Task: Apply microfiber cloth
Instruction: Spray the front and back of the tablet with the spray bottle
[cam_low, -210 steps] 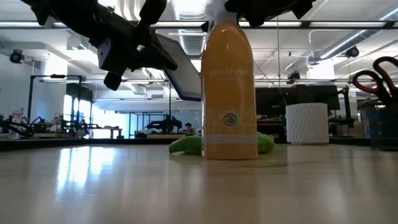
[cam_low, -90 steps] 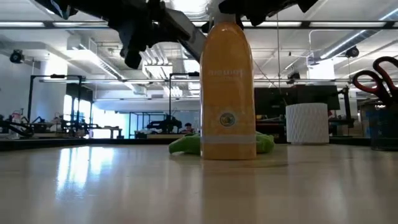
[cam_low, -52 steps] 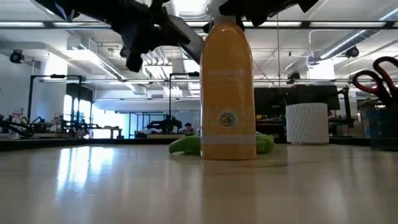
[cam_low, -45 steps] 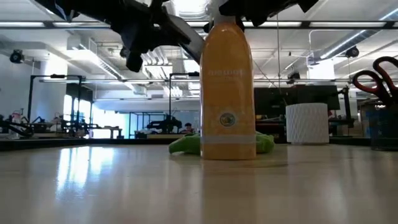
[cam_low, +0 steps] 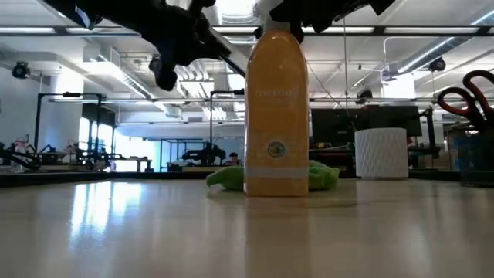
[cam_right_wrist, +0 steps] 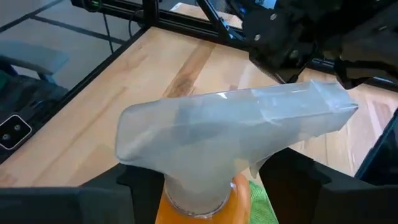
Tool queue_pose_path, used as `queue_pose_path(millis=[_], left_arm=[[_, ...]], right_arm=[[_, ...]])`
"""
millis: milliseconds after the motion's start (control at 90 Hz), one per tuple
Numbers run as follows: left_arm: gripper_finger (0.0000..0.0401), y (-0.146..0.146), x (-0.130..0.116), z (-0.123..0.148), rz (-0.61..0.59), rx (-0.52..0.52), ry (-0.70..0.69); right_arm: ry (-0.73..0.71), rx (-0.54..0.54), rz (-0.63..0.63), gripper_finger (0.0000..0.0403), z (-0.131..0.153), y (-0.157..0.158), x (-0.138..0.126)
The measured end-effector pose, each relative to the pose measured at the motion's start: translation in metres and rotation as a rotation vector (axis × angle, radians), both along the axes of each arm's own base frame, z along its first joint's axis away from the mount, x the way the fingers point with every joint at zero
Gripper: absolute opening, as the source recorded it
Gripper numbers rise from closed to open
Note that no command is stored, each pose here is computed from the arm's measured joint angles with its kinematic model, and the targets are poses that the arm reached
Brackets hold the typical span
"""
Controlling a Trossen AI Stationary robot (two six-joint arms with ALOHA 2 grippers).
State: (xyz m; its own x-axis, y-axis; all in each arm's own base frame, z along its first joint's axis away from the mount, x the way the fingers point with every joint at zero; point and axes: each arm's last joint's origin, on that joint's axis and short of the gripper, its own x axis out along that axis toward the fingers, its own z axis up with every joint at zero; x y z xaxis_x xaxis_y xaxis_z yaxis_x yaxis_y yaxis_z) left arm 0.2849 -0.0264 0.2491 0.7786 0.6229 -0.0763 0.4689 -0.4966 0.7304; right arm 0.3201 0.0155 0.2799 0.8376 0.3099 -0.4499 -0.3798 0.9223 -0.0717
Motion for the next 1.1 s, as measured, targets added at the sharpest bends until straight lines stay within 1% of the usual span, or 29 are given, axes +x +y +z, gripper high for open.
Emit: queue_pose_path(millis=[122, 278, 444, 544, 600, 689, 800, 867, 978, 1100], left_arm=[[0.0007, 0.001, -0.002, 0.001, 0.046, -0.003, -0.009], [0.0007, 0.003, -0.008, 0.010, 0.082, -0.058, -0.091], [0.0007, 0.003, -0.023, 0.031, 0.079, -0.123, -0.212], [0.0007, 0.004, -0.031, 0.036, 0.073, -0.146, -0.254], [0.0007, 0.003, -0.034, 0.035, 0.068, -0.157, -0.257], [0.0007, 0.003, -0.035, 0.026, 0.047, -0.153, -0.212], [0.0007, 0.001, -0.032, 0.012, -0.010, -0.138, -0.156], [0.0007, -0.001, -0.030, 0.008, -0.013, -0.126, -0.142], [0.0007, 0.000, -0.028, 0.012, -0.001, -0.131, -0.190], [0.0007, 0.000, -0.032, 0.021, -0.007, -0.159, -0.272]], right_arm=[[0.005, 0.005, 0.001, 0.0198, 0.000, 0.000, 0.000], [0.006, 0.005, -0.001, 0.0186, 0.000, 0.000, 0.000], [0.012, 0.009, -0.006, 0.0182, -0.001, 0.000, 0.000], [0.013, 0.009, -0.006, 0.0181, -0.001, 0.000, -0.001], [0.013, 0.009, -0.006, 0.0181, -0.001, 0.000, -0.001], [0.014, 0.012, -0.007, 0.0174, -0.001, 0.000, 0.000], [0.015, 0.012, -0.008, 0.0161, -0.001, 0.000, -0.001], [0.018, 0.011, -0.009, 0.0154, -0.001, 0.000, -0.001], [0.017, 0.006, -0.015, 0.0155, -0.001, 0.000, -0.001], [0.014, -0.002, -0.019, 0.0185, -0.001, -0.001, 0.000]])
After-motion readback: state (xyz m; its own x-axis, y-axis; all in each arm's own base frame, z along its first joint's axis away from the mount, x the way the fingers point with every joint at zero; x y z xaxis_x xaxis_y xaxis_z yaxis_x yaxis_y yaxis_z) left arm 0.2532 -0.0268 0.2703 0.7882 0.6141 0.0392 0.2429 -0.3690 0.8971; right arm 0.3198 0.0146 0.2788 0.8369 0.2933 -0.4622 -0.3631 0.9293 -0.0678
